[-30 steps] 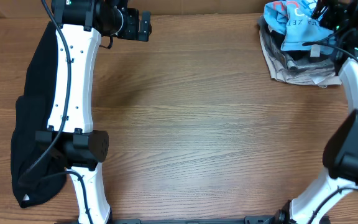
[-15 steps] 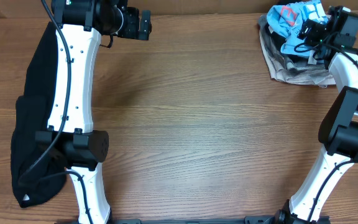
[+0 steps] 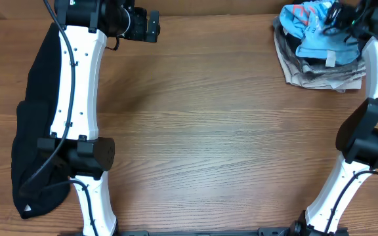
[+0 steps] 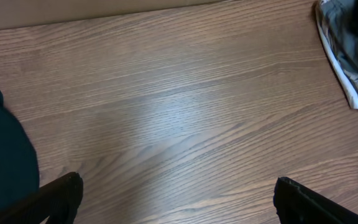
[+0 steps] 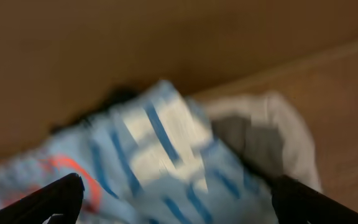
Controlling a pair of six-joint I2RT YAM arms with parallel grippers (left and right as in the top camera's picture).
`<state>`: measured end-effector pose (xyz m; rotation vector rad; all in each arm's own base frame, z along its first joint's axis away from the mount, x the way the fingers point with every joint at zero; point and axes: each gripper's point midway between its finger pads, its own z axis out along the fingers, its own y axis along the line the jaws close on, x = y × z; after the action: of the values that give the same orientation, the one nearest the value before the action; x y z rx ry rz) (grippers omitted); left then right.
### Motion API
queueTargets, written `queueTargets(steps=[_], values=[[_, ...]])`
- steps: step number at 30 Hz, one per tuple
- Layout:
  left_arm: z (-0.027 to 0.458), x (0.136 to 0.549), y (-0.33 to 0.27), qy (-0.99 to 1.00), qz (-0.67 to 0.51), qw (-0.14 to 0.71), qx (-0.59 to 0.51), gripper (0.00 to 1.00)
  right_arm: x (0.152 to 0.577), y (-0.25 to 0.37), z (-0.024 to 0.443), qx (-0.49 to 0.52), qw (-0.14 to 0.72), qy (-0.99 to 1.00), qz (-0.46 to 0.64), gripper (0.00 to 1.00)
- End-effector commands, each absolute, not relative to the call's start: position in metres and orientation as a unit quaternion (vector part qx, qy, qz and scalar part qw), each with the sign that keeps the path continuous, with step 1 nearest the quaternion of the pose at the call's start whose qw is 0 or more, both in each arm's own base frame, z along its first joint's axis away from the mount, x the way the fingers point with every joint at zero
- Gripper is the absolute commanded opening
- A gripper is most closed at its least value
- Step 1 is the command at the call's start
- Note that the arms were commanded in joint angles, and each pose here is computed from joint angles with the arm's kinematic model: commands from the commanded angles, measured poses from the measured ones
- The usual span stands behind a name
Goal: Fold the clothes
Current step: 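Press and adjust the blue shirt on top of the stack with the right gripper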
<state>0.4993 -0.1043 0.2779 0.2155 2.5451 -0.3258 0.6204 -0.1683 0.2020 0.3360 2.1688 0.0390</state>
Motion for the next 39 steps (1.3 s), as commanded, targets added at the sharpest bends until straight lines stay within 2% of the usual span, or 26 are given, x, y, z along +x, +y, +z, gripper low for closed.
queueTargets(steps=[1,6,8,9,10,11,12,14,19,23,28,29,30,32,33,36,39], values=[[0.272,0.501,-0.104,0.951,-0.119,0.275,0.08,1.0,0.63,-0.141,0.24,0.088,0.49,0.867,0.012,1.0],[0.272,0.501,-0.104,0.951,-0.119,0.275,0.08,1.0,0.636,-0.125,0.202,0.079,0.459,0.885,0.006,0.99],[0.272,0.501,-0.104,0.951,-0.119,0.275,0.08,1.0,0.638,-0.12,0.18,0.078,0.44,0.894,0.012,0.9],[0.272,0.501,-0.104,0.951,-0.119,0.275,0.08,1.0,0.638,-0.117,0.168,0.078,0.429,0.9,0.014,0.77],[0.272,0.501,-0.104,0.951,-0.119,0.275,0.08,1.0,0.638,-0.115,0.158,0.077,0.42,0.904,0.017,0.57],[0.272,0.501,-0.104,0.951,-0.119,0.275,0.08,1.0,0.637,-0.109,0.138,0.078,0.4,0.913,0.023,0.2],[0.272,0.501,-0.104,0.951,-0.119,0.275,0.08,1.0,0.636,-0.107,0.127,0.077,0.389,0.918,0.025,0.1],[0.272,0.501,-0.104,0.951,-0.119,0.275,0.08,1.0,0.634,-0.101,0.109,0.083,0.37,0.925,0.031,0.04],[0.272,0.501,-0.104,0.951,-0.119,0.275,0.08,1.0,0.627,-0.089,0.076,0.095,0.329,0.938,0.046,0.04],[0.272,0.501,-0.104,0.951,-0.119,0.274,0.08,1.0,0.624,-0.082,0.072,0.092,0.319,0.942,0.05,0.04],[0.272,0.501,-0.104,0.951,-0.119,0.274,0.08,1.0,0.63,-0.081,0.132,0.097,0.361,0.925,0.061,0.04],[0.272,0.501,-0.104,0.951,-0.119,0.274,0.08,1.0,0.629,-0.08,0.15,0.095,0.373,0.921,0.061,0.08],[0.272,0.501,-0.104,0.951,-0.119,0.274,0.08,1.0,0.627,-0.081,0.182,0.094,0.39,0.914,0.059,0.19],[0.271,0.499,-0.104,0.952,-0.118,0.269,0.08,1.0,0.618,-0.08,0.222,0.092,0.408,0.907,0.058,0.24],[0.271,0.499,-0.104,0.952,-0.118,0.269,0.08,1.0,0.611,-0.079,0.246,0.091,0.416,0.903,0.057,0.3],[0.271,0.499,-0.104,0.952,-0.118,0.269,0.08,1.0,0.581,-0.074,0.306,0.088,0.432,0.896,0.056,0.7],[0.271,0.499,-0.104,0.952,-0.118,0.269,0.08,1.0,0.543,-0.065,0.354,0.085,0.441,0.891,0.059,0.94]])
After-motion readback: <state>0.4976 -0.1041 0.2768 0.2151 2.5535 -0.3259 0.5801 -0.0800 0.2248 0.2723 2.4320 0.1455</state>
